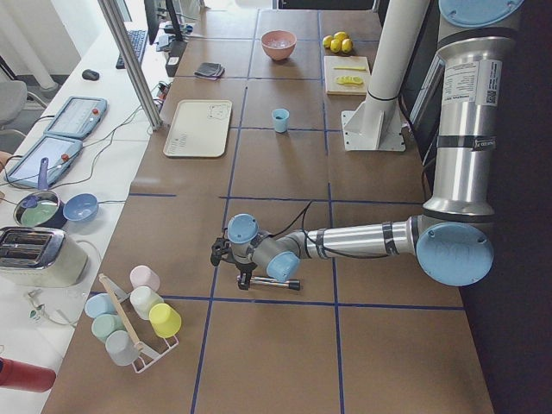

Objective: Mash ice and strawberries in cup
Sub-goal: 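Grasp the steel muddler beside the cup rack with the left gripper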

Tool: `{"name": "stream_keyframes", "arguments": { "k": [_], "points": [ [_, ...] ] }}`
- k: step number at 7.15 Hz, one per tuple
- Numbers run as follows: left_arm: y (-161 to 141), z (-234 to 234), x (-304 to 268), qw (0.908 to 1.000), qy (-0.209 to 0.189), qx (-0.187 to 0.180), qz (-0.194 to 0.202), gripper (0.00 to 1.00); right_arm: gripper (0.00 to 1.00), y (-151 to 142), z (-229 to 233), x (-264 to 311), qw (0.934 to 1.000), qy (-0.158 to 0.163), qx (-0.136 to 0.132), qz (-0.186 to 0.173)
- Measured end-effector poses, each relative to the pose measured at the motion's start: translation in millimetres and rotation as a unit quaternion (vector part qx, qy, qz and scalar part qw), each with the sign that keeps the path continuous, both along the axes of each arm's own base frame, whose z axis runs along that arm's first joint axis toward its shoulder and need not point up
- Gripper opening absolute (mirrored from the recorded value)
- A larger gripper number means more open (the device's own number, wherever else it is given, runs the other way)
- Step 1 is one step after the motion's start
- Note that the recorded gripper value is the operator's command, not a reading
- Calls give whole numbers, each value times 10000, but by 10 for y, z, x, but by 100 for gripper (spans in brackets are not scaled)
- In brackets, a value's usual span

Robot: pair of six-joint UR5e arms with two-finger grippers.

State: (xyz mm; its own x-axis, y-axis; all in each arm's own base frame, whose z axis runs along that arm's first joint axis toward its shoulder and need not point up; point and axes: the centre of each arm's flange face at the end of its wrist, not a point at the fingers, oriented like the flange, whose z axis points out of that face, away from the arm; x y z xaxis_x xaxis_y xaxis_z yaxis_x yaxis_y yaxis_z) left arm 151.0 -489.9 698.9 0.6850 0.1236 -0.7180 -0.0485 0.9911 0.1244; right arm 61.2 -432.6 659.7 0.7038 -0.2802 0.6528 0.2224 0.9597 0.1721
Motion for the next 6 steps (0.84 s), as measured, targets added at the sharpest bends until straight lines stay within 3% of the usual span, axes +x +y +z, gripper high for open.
{"name": "stream_keyframes", "arguments": {
  "k": [4,6],
  "points": [
    [-23,-93,12,10000,33,83,12,0,99,-3,-20,0,10000,0,16,5],
    [-105,-477,-24,9990,177,408,-52,0,99,-4,-27,0,10000,0,22,7]
  ]
}}
